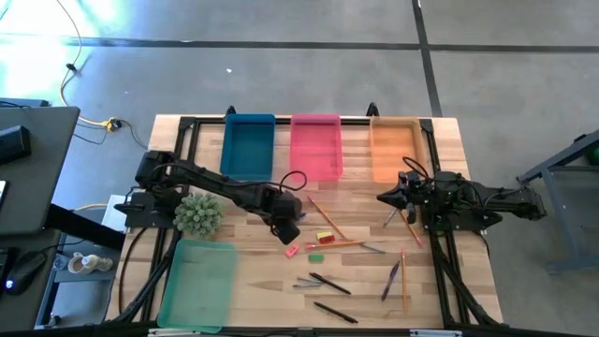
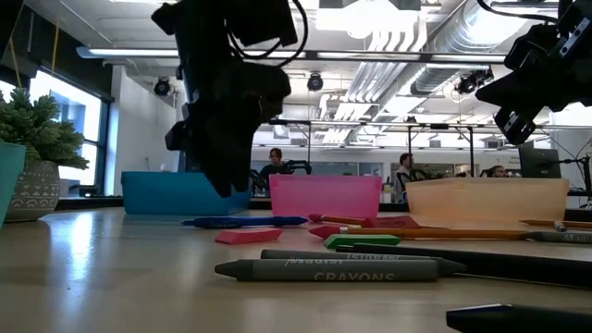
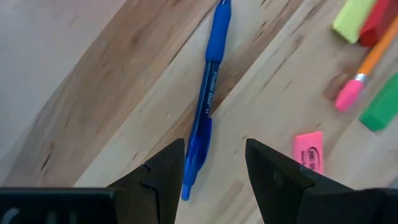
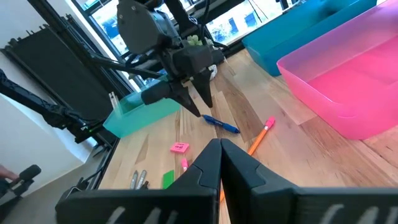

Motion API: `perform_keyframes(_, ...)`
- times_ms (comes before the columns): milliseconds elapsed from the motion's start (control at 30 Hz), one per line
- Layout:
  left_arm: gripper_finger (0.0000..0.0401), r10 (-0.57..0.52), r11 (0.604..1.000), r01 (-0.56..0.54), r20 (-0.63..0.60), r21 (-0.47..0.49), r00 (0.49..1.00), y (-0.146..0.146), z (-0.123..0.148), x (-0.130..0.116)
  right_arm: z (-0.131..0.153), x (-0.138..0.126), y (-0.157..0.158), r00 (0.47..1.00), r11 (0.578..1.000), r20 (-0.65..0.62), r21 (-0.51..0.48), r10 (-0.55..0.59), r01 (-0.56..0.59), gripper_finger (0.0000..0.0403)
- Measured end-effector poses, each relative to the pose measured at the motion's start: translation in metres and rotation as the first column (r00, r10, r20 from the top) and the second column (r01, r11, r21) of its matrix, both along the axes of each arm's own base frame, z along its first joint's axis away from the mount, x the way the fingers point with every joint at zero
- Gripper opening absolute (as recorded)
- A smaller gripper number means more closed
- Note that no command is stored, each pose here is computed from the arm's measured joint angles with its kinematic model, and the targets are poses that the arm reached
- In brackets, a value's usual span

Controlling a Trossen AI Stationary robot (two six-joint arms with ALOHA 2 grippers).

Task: Sort crayons/erasers/pens/pencils in bins
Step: Put the blue pen into the blue bin

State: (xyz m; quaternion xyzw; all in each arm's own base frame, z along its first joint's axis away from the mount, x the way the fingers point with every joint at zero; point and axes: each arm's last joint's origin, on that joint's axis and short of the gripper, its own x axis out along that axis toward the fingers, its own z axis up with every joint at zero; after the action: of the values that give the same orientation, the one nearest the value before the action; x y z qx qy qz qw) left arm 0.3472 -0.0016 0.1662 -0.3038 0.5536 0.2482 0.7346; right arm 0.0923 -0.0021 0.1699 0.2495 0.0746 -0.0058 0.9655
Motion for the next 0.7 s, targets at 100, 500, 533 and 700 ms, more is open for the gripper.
perform_keyframes(100, 0.016, -0.001, 1.0, 0.001, -0.021, 0.0, 1.0, 0.0, -0.007, 0.001, 0.0, 0.0, 0.0, 1.0, 1.0, 0.0, 0.0, 0.0, 0.0, 0.0)
perform_keyframes(500, 0.016, -0.027, 1.0, 0.028, -0.035, 0.015, 0.999, 0.0, -0.011, 0.002, 0.0, 0.0, 0.0, 1.0, 1.0, 0.0, 0.0, 0.0, 0.0, 0.0)
perform_keyframes(533, 0.016, -0.028, 0.999, 0.028, -0.036, 0.015, 0.999, 0.0, -0.011, 0.002, 0.0, 0.0, 0.0, 1.0, 1.0, 0.0, 0.0, 0.0, 0.0, 0.0)
perform_keyframes(700, 0.016, -0.042, 0.999, 0.043, -0.04, 0.02, 0.998, 0.0, -0.013, 0.002, 0.0, 0.0, 0.0, 1.0, 1.0, 0.0, 0.0, 0.0, 0.0, 0.0)
